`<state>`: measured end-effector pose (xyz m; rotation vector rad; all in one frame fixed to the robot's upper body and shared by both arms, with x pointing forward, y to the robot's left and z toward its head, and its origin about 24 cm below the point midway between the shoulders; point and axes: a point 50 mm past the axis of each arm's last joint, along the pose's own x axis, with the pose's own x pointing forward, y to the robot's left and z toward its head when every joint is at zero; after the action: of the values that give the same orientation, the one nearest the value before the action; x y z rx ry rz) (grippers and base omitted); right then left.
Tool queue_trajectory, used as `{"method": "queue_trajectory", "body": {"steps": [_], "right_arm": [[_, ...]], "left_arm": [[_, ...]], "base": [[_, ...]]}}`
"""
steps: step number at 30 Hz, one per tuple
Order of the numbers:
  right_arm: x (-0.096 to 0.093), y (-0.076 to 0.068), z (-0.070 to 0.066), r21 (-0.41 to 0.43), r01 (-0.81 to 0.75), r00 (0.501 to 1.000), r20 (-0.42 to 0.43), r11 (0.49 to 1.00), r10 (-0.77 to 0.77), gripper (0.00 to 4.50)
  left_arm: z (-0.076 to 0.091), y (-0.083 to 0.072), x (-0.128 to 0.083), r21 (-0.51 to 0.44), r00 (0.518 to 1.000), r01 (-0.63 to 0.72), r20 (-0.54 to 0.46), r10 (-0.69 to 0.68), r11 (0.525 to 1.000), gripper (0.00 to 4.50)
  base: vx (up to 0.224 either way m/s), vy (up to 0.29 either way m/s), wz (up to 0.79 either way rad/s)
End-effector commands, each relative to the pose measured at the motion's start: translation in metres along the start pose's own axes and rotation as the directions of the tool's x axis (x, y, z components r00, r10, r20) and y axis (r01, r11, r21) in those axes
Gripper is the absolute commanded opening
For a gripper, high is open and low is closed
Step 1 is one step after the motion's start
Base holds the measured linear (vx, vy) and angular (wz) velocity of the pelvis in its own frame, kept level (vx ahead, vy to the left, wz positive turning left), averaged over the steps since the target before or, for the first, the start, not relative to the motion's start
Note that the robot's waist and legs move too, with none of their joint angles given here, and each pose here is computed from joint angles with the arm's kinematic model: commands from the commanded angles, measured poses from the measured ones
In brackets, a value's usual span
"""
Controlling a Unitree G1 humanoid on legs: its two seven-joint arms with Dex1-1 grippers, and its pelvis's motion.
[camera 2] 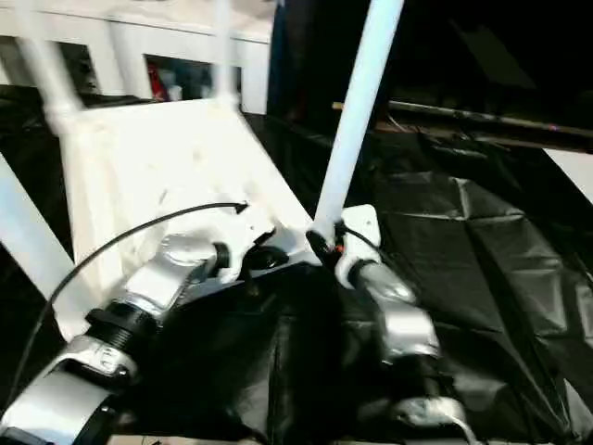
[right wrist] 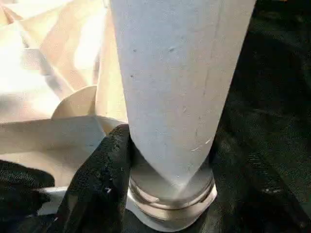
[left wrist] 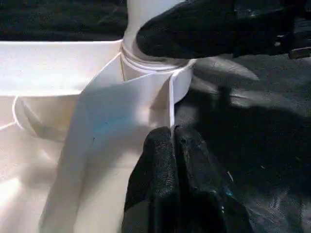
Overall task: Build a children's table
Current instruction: Rotate leg to tighten
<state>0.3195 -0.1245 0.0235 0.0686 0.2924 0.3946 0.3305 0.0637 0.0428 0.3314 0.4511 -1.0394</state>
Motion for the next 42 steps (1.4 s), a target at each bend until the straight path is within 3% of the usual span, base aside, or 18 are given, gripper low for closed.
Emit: {"method": "queue_trajectory", "body": {"steps": [1, 4, 10, 16, 19, 22, 24, 31, 35, 39, 42], "right_arm": [[0.009, 0.034, -0.013, 0.028, -0.157, 0.985, -0.063, 0.987, 0.158, 2.74], [0.008, 0.031, -0.009, 0.035, -0.165, 0.985, -0.046, 0.986, 0.167, 3.03], [-0.005, 0.018, -0.001, -0.034, -0.346, 0.938, -0.055, 0.938, 0.344, 3.03], [-0.033, -0.001, 0.006, -0.115, -0.567, 0.822, -0.129, 0.815, 0.554, 3.03], [-0.039, -0.009, 0.010, -0.146, -0.597, 0.801, -0.150, 0.789, 0.579, 3.03], [-0.040, -0.009, 0.010, -0.147, -0.616, 0.787, -0.155, 0.774, 0.597, 3.03], [-0.043, -0.006, 0.010, -0.127, -0.665, 0.746, -0.168, 0.736, 0.645, 3.03], [-0.045, -0.002, 0.007, -0.107, -0.694, 0.718, -0.179, 0.712, 0.672, 2.41], [-0.039, 0.001, -0.001, -0.083, -0.633, 0.770, -0.170, 0.769, 0.615, 2.21], [-0.023, -0.003, -0.015, -0.047, -0.399, 0.909, -0.154, 0.916, 0.388, 2.05], [-0.014, 0.001, -0.021, -0.002, -0.265, 0.956, -0.133, 0.964, 0.263, 2.00]], "left_arm": [[0.010, -0.032, 0.023, 0.038, 0.988, 0.154, 0.000, -0.154, 0.987, 0.00], [0.007, -0.026, 0.019, 0.043, 0.989, 0.150, -0.017, -0.149, 0.988, 0.00], [-0.007, -0.014, -0.001, 0.063, 0.966, 0.246, -0.097, -0.239, 0.967, 0.00], [-0.019, -0.005, -0.029, 0.072, 0.915, 0.387, -0.152, -0.373, 0.919, 0.00], [-0.024, 0.000, -0.040, 0.067, 0.895, 0.427, -0.176, -0.411, 0.902, 0.00], [-0.025, 0.002, -0.044, 0.057, 0.889, 0.437, -0.181, -0.421, 0.898, 0.00], [-0.025, 0.004, -0.047, 0.055, 0.888, 0.437, -0.183, -0.421, 0.898, 0.00], [-0.024, 0.004, -0.050, 0.054, 0.889, 0.440, -0.169, -0.426, 0.896, 0.00], [-0.021, 0.008, -0.044, 0.048, 0.929, 0.358, -0.113, -0.351, 0.932, 0.00], [-0.012, 0.013, -0.027, 0.019, 0.985, 0.170, -0.041, -0.169, 0.985, 0.00], [-0.007, 0.009, -0.016, 0.000, 0.995, 0.101, -0.023, -0.101, 0.995, 0.00]], "base": [[0.000, 0.000, 0.00], [0.000, 0.000, 0.00], [0.000, 0.000, 0.00], [0.000, 0.000, 0.00], [0.000, 0.000, 0.00], [0.000, 0.000, 0.00], [0.000, 0.000, 0.00], [0.000, 0.000, 0.00], [0.000, 0.000, 0.00], [0.000, 0.000, 0.00], [0.000, 0.000, 0.00]]}}
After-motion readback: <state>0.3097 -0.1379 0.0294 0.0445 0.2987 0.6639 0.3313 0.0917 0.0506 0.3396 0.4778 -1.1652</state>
